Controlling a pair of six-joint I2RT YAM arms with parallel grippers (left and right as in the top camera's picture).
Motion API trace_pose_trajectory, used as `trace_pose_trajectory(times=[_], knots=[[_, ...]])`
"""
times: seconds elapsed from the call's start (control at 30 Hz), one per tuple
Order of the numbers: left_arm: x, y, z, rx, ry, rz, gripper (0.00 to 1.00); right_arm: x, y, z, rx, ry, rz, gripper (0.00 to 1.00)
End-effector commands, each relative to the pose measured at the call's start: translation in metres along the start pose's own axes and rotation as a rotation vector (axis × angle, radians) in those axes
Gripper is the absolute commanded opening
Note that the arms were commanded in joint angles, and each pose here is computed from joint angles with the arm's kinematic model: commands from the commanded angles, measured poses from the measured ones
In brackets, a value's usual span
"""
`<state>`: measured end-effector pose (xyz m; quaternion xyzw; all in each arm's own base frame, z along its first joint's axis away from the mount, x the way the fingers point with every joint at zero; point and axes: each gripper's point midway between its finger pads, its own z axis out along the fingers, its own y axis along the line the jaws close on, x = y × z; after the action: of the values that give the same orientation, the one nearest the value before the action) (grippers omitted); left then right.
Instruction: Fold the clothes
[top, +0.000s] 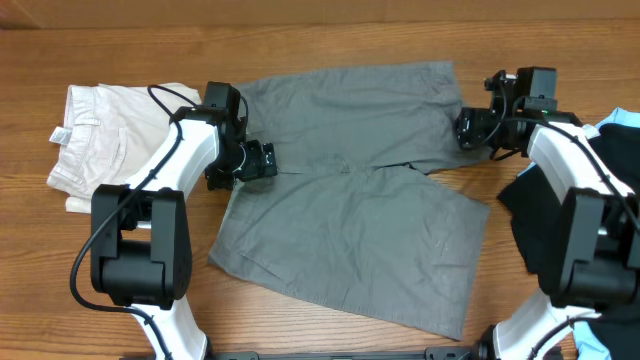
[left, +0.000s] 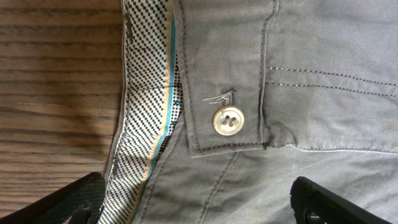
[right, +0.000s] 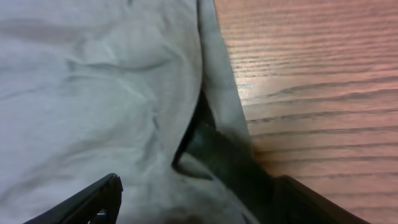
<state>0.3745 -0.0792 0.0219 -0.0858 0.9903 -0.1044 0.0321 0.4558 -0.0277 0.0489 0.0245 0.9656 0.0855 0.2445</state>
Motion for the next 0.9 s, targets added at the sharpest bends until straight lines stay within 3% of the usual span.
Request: trace_pose_trajectory(times=[0.0, 0.43, 0.6, 0.73, 0.87], knots=[[-0.002, -0.004, 0.002, 0.013, 0.003, 0.026, 0.98, 0.018, -0.005, 0.021, 0.001, 0.058, 0.01, 0.81], [-0.002, -0.004, 0.001, 0.013, 0.003, 0.026, 0.98, 0.019, 0.034, 0.021, -0.23, 0.055, 0.02, 0.75], [0.0, -0.004, 0.001, 0.01, 0.012, 0.025, 0.98, 0.009, 0.044, 0.019, -0.288, 0.016, 0.006, 0.63], [0.0, -0.003, 0.001, 0.009, 0.013, 0.024, 0.98, -0.003, 0.041, 0.019, -0.277, -0.037, -0.014, 0.78], [0.001, -0.003, 0.001, 0.01, 0.015, 0.024, 0.98, -0.008, 0.033, 0.022, -0.215, -0.054, -0.022, 0.73]])
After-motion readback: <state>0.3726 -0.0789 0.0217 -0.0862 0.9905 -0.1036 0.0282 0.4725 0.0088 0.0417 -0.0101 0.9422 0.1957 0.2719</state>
